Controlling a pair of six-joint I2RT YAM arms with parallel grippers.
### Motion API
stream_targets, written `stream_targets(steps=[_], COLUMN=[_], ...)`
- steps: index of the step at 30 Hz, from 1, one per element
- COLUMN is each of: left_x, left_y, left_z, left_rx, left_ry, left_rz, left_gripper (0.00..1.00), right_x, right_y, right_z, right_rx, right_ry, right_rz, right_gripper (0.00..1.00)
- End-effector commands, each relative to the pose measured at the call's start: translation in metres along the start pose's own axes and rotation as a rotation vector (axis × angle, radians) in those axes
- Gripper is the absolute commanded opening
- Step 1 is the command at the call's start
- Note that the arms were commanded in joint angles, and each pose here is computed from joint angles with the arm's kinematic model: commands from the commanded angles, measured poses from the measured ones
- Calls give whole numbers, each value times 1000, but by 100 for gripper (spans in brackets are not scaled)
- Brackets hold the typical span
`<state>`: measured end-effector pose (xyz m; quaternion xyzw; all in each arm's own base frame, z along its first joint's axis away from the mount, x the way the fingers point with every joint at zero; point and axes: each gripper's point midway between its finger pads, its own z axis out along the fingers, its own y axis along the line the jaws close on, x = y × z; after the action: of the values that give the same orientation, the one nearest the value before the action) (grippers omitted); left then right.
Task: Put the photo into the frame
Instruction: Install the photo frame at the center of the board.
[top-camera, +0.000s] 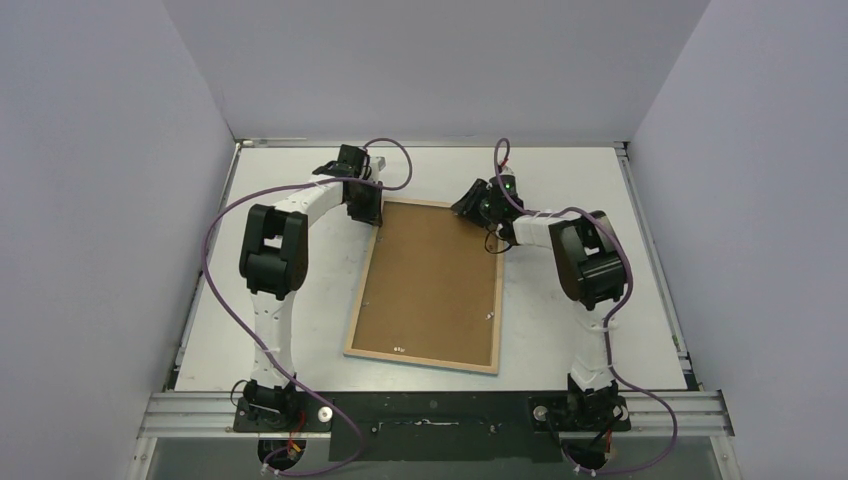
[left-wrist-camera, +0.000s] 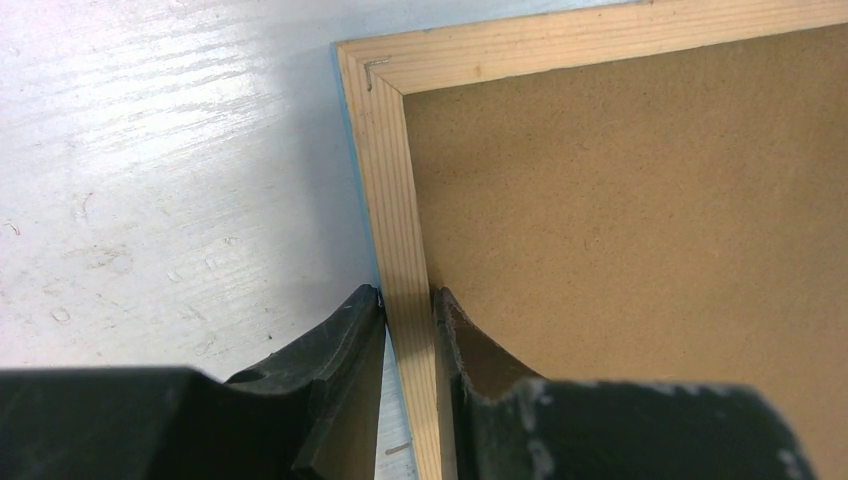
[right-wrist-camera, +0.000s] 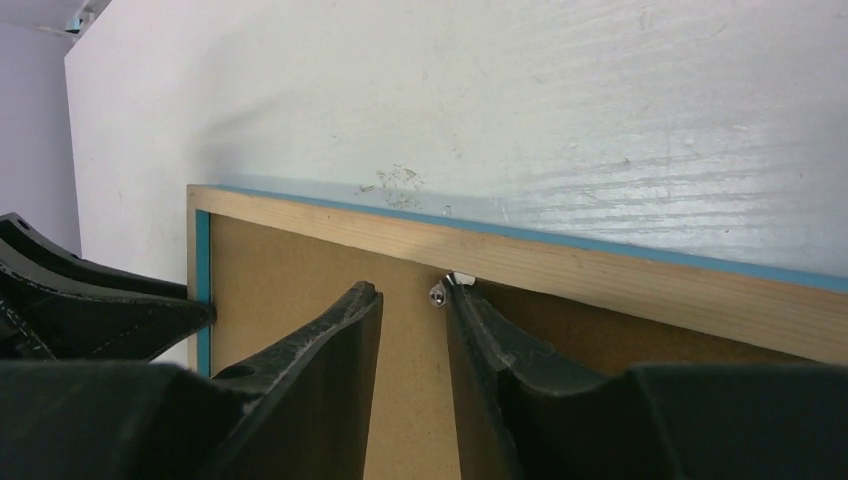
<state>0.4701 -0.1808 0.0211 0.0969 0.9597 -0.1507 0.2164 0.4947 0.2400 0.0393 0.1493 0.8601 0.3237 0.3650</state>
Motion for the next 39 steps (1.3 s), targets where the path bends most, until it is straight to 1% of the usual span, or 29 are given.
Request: stream_targets(steps=[1,4,6,8,11,13,15,20,24,26,29,32,39], left_x=[60,57,55,56,59,59,59,58,57,57,59,61,62], left_y=[-4,2,4,4,3,3,2,-2,-5,-5,-5,-5,-4], left_z=[23,19,15,13,10,8,7,8,9,9,9,10,11], left_rx=[-3,-12,-16,-19,-20,-19,-15,6,18,20,21,22,17], left_ry=[194,178,170,167,172,167,163,158,158,157,162,167,172], left_rz=[-31,-83,-93,-94,-101,-108,-114,-130,-136,-137,-136,-138,-141], left_gripper=[15,16,17,18,20,22,24,27,27,27,28,28,28], right_x=[-1,-42,-62,-70,-67,-58,-47,-17,11,17,23,27,26], right_y=[42,55,59,45,16,-9,-29,-55,-67,-70,-76,-79,-88], right_z=[-21,-48,-69,-91,-122,-142,-157,-169,-160,-156,-150,-142,-130], right_rx=[-111,-73,-46,48,214,331,404,449,449,455,465,474,543], right_ry=[60,8,-28,-31,4,41,82,188,298,316,328,334,298], right_rz=[-91,-122,-135,-153,-237,-272,-284,-285,-255,-256,-253,-253,-252], right_gripper=[37,45,51,57,64,69,72,77,78,77,76,72,64])
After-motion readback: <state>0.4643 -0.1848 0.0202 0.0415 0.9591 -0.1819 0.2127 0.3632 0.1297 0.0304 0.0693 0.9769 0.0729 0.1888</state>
